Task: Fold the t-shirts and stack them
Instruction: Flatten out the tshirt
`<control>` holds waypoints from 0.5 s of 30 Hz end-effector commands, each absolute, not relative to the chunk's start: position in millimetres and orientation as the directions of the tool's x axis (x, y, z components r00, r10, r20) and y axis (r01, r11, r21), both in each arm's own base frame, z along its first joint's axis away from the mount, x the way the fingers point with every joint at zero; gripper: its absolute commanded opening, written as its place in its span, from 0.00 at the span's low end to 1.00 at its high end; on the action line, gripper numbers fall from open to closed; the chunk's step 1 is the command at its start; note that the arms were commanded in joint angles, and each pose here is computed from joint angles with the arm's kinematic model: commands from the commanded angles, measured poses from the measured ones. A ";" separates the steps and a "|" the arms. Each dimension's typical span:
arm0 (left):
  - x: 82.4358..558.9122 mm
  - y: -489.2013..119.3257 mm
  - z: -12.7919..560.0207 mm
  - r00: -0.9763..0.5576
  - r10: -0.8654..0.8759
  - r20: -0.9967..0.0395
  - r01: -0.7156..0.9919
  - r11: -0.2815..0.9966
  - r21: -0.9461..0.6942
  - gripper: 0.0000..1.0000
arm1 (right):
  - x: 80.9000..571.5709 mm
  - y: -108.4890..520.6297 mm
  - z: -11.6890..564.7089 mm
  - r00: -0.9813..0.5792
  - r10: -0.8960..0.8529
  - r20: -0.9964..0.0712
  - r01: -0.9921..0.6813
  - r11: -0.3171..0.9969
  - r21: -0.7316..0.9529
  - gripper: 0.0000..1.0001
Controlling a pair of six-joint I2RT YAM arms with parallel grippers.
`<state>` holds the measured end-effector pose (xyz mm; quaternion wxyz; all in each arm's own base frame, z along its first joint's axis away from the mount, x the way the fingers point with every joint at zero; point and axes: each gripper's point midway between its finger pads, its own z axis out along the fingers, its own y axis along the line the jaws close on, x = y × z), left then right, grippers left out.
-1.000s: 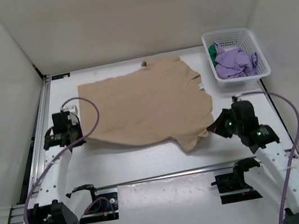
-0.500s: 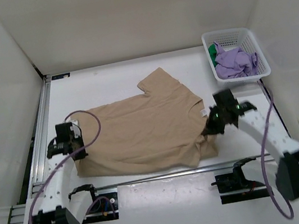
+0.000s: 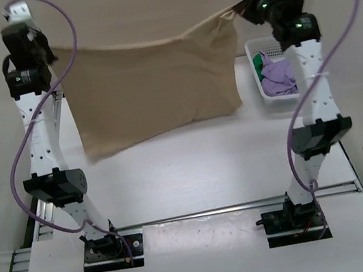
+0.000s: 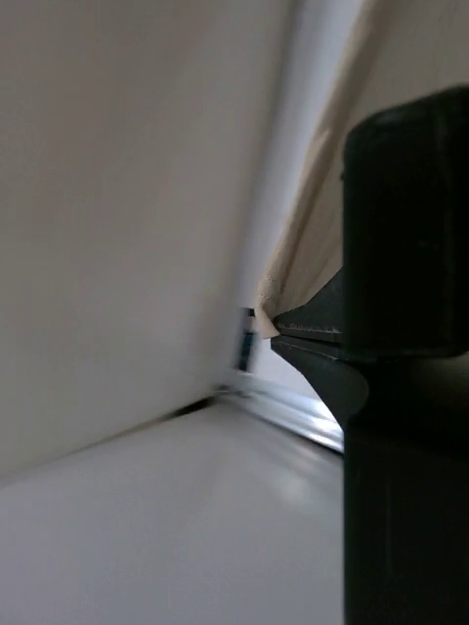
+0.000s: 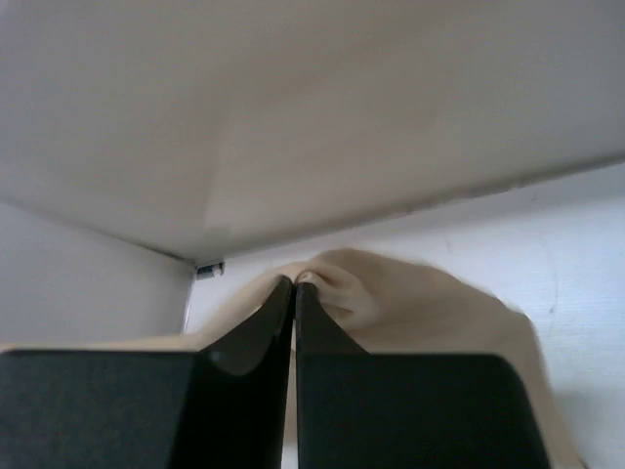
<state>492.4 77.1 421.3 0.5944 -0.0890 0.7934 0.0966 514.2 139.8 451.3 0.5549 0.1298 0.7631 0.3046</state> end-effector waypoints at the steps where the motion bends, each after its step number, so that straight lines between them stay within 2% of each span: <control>1: 464.9 86.4 548.2 0.046 0.004 -0.999 -0.329 0.944 -0.011 0.10 | 450.3 109.8 582.1 -0.023 0.633 -0.774 -0.331 0.726 0.603 0.00; 2: 466.7 83.2 542.0 0.031 0.003 -1.000 -0.311 0.950 -0.007 0.10 | 444.7 109.1 587.6 0.016 0.641 -0.767 -0.342 0.725 0.598 0.00; 4: 456.3 72.9 534.9 0.008 0.001 -1.000 -0.259 0.966 -0.001 0.10 | 435.4 112.0 577.2 -0.006 0.596 -0.803 -0.336 0.755 0.563 0.00; 5: 464.0 66.1 497.9 -0.084 -0.007 -0.996 -0.232 0.973 0.013 0.10 | 432.3 113.4 573.8 -0.026 0.579 -0.815 -0.335 0.763 0.553 0.00; 10: 445.3 50.3 426.0 -0.250 -0.022 -0.968 -0.151 0.988 0.017 0.10 | 419.7 130.4 502.7 -0.226 0.458 -0.860 -0.295 0.809 0.509 0.00; 12: 428.6 49.2 387.6 -0.327 -0.031 -0.944 -0.140 0.990 0.016 0.10 | 395.4 139.3 456.0 -0.306 0.403 -0.862 -0.279 0.828 0.486 0.00; 13: 414.5 52.2 388.3 -0.317 -0.035 -0.948 -0.143 0.990 0.011 0.10 | 365.5 139.6 460.8 -0.284 0.405 -0.869 -0.299 0.824 0.482 0.00; 14: 405.8 51.2 351.6 -0.392 -0.043 -0.919 -0.142 0.990 0.014 0.10 | 360.1 138.4 405.7 -0.368 0.373 -0.852 -0.244 0.845 0.476 0.00; 15: 396.9 48.6 336.3 -0.420 -0.047 -0.906 -0.134 0.991 0.011 0.10 | 350.4 132.7 388.5 -0.375 0.391 -0.841 -0.200 0.851 0.485 0.00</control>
